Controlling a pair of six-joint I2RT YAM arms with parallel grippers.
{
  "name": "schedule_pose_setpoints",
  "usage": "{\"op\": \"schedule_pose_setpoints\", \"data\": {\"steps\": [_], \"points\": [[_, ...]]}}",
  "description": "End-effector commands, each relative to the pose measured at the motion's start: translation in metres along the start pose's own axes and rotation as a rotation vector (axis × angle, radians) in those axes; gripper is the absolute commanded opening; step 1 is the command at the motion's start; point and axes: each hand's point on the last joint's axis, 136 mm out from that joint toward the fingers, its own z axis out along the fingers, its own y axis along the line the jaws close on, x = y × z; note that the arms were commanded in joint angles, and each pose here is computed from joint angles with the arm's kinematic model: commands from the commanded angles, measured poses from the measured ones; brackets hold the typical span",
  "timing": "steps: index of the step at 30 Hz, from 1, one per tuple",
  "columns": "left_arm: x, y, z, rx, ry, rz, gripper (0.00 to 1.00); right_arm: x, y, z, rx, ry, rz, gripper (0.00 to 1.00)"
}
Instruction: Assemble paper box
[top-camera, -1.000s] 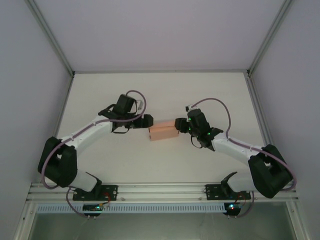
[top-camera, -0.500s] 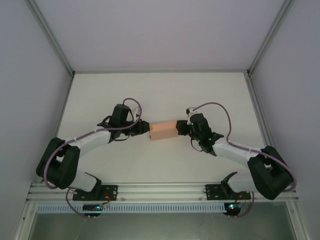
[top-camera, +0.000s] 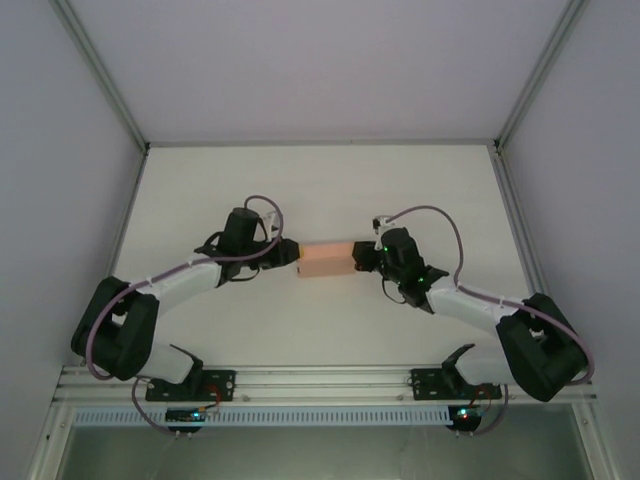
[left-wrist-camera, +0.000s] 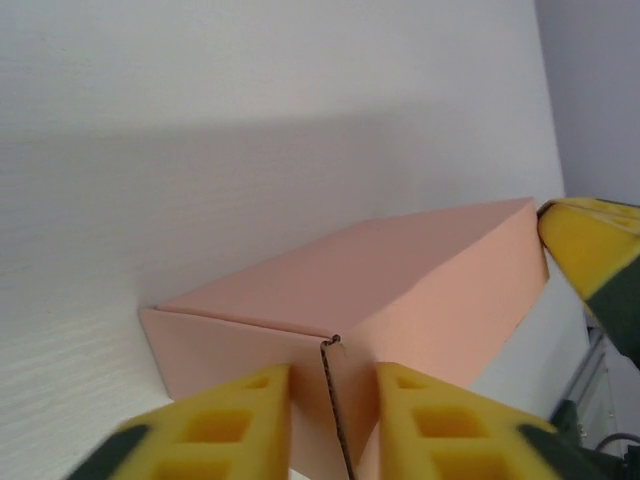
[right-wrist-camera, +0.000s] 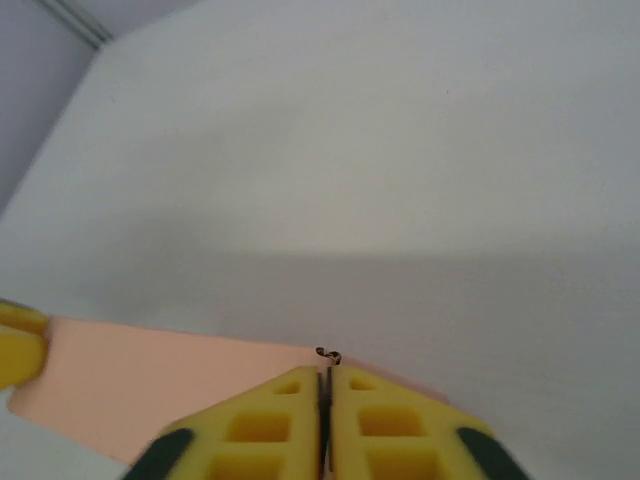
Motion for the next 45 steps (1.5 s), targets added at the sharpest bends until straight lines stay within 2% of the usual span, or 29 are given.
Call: {"op": "schedule_pose_setpoints", "data": {"steps": [1,3,5,6,7,9,10,11,12,16,20,26,29,34,37,41,45], "points": [[0.002,0.020,-0.011,-0.169,0.030,0.029,0.49,0.039,-0.014,-0.008,0.079,0.244,-0.093,0.22],[-0.019,0.006,-0.022,-0.177,-0.018,0.076,0.57,0.009,-0.004,-0.011,0.074,0.207,-0.131,0.30],[-0.037,-0.004,-0.035,-0.203,-0.065,0.110,0.81,-0.015,0.005,-0.014,0.062,0.187,-0.152,0.33],[-0.046,-0.008,-0.042,-0.222,-0.095,0.128,0.95,-0.027,0.012,-0.016,0.036,0.178,-0.176,0.39],[-0.052,-0.009,-0.048,-0.244,-0.115,0.139,1.00,-0.037,0.020,-0.017,0.011,0.168,-0.198,0.48],[-0.064,-0.009,-0.063,-0.297,-0.164,0.164,1.00,-0.050,0.039,-0.019,-0.077,0.168,-0.286,0.62],[-0.067,-0.006,-0.070,-0.327,-0.184,0.167,1.00,-0.053,0.049,-0.021,-0.126,0.176,-0.347,0.73],[-0.070,-0.002,-0.078,-0.361,-0.201,0.169,1.00,-0.052,0.058,-0.022,-0.180,0.194,-0.427,0.98],[-0.072,0.004,-0.085,-0.395,-0.215,0.165,0.99,-0.051,0.065,-0.023,-0.223,0.214,-0.519,0.99],[-0.069,0.035,-0.112,-0.523,-0.261,0.126,1.00,-0.032,0.077,-0.025,-0.343,0.329,-0.844,0.99],[-0.056,0.073,-0.137,-0.633,-0.308,0.043,1.00,-0.010,0.074,-0.014,-0.369,0.437,-1.123,0.99],[-0.030,0.107,-0.148,-0.667,-0.300,-0.073,1.00,0.018,0.057,0.015,-0.333,0.655,-1.278,0.99],[-0.023,0.114,-0.147,-0.673,-0.289,-0.093,1.00,0.025,0.044,0.036,-0.238,0.719,-1.351,0.95],[-0.018,0.116,-0.140,-0.665,-0.254,-0.100,1.00,0.027,0.041,0.059,-0.140,0.725,-1.384,0.77],[-0.017,0.117,-0.138,-0.661,-0.248,-0.104,1.00,0.016,0.034,0.069,-0.043,0.663,-1.396,0.55],[-0.018,0.117,-0.136,-0.651,-0.248,-0.101,1.00,0.003,0.021,0.075,0.092,0.615,-1.421,0.55],[-0.016,0.119,-0.134,-0.658,-0.239,-0.104,1.00,-0.008,0.003,0.084,0.259,0.568,-1.539,0.54]]}}
